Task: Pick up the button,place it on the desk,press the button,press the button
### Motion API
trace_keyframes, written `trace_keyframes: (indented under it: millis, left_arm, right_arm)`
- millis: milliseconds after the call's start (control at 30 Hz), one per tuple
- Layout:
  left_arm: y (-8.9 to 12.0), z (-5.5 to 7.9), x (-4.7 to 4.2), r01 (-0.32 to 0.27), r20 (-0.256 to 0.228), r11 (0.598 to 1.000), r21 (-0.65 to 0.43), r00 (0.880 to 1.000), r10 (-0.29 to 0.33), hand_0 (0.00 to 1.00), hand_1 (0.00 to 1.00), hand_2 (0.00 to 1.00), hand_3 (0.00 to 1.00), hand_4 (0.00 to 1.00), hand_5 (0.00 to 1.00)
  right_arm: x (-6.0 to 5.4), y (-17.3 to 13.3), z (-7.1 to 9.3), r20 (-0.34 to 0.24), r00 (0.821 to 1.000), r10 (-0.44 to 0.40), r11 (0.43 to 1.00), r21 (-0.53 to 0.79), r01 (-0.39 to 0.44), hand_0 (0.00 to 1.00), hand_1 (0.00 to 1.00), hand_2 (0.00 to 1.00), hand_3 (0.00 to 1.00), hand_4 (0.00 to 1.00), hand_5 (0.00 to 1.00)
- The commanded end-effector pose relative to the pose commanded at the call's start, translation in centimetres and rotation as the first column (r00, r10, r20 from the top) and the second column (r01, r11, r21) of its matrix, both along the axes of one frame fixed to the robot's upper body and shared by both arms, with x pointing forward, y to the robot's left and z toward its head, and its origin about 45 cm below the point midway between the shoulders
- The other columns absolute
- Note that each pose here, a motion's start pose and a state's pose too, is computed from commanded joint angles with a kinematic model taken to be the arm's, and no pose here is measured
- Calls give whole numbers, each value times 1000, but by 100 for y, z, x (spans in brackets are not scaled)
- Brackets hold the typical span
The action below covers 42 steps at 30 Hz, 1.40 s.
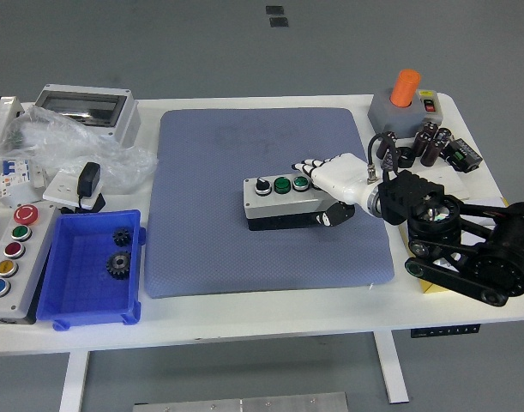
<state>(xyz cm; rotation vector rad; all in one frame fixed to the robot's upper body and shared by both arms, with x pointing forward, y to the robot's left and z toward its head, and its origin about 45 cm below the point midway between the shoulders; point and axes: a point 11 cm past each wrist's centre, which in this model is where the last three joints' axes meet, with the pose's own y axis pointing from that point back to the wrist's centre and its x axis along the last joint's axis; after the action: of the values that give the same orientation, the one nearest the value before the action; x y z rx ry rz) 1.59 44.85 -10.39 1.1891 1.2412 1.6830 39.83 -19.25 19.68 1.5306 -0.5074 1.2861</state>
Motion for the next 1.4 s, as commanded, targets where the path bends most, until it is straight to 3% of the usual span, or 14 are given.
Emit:
trace_keyframes:
  millis: [433, 600, 633, 1400]
  left_arm:
    - [6, 3, 3, 0, -3, 1000, 1, 1000, 0, 550, 545, 521, 617, 641, 405]
    - [10, 5, 14, 1, -1, 1000, 2, 1000, -1, 550, 546, 522, 615, 641, 407]
    - [10, 5, 13, 1, -1, 1000, 2, 1000, -1, 550, 546, 522, 616, 651, 421]
    - [48, 19, -5, 6, -8, 1000, 7, 1000, -6, 550, 546, 522, 619, 655, 429]
  right_arm:
    - [31, -24, 1, -5, 1000, -21, 1000, -4, 21, 726, 764, 998, 998, 709, 2]
    - [34, -25, 3, -6, 1000, -24, 1000, -3, 24, 748, 799, 998, 998, 712, 2]
    - [33, -25, 0, -8, 1000, -24, 1000, -2, 24, 788, 858, 998, 998, 715, 2]
    - [44, -47, -18, -21, 999, -44, 999, 4, 44, 798, 905, 998, 998, 728, 2]
